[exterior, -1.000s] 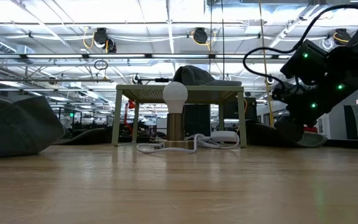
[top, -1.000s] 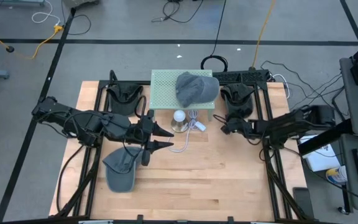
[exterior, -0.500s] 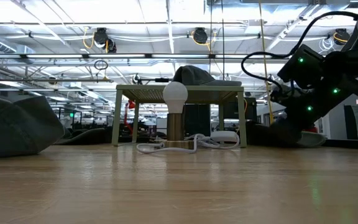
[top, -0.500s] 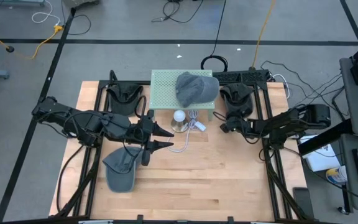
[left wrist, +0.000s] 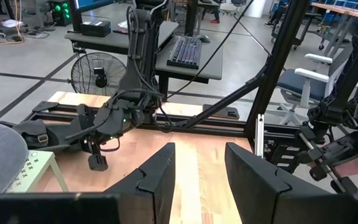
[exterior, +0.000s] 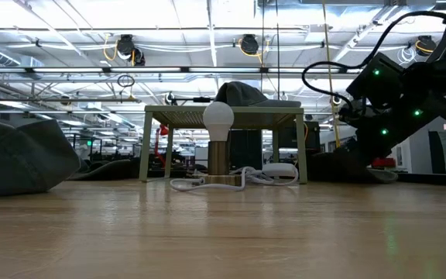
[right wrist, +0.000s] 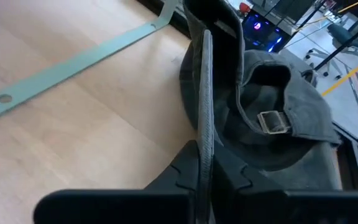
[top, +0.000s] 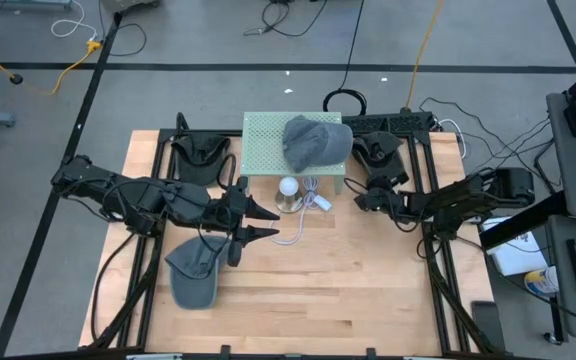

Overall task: Pick & Place hat
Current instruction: Put the right black cap on the shelf

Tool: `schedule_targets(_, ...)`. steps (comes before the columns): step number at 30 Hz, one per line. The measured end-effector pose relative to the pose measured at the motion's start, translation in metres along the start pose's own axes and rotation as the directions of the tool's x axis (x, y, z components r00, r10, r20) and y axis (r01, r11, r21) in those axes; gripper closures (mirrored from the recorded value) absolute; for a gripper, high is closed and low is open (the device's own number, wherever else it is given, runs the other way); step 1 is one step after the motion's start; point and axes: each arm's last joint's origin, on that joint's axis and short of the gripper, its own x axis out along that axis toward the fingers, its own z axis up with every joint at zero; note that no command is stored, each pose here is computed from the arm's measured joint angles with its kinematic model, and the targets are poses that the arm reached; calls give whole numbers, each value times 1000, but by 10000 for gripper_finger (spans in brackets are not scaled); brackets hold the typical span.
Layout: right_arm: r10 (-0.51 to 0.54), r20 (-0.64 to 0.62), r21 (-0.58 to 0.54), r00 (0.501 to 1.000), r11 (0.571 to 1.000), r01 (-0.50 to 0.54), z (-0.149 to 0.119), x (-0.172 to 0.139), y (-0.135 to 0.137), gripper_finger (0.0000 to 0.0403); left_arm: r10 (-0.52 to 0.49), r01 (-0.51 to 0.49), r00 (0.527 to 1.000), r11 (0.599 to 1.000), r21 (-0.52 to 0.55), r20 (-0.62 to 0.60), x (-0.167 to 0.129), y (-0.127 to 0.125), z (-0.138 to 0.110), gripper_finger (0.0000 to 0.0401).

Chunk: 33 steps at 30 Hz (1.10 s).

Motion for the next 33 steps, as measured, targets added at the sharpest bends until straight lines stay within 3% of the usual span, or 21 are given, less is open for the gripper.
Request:
schedule_targets(14,-58,136,-14,989,998,61,25,-16,-15,398,9,-9,999,1000,-12,-45,0,1,-5,256)
schedule_targets(23,-134,236,-82,962,984,157,43,-33,-32,398,8,-9,999,1000,-7,-44,0,1,-4,256)
schedule_targets(33,-285,284,-139,915,932,334,56,-46,-49,395,18,-18,999,1000,-4,-42,0,1,-4,256)
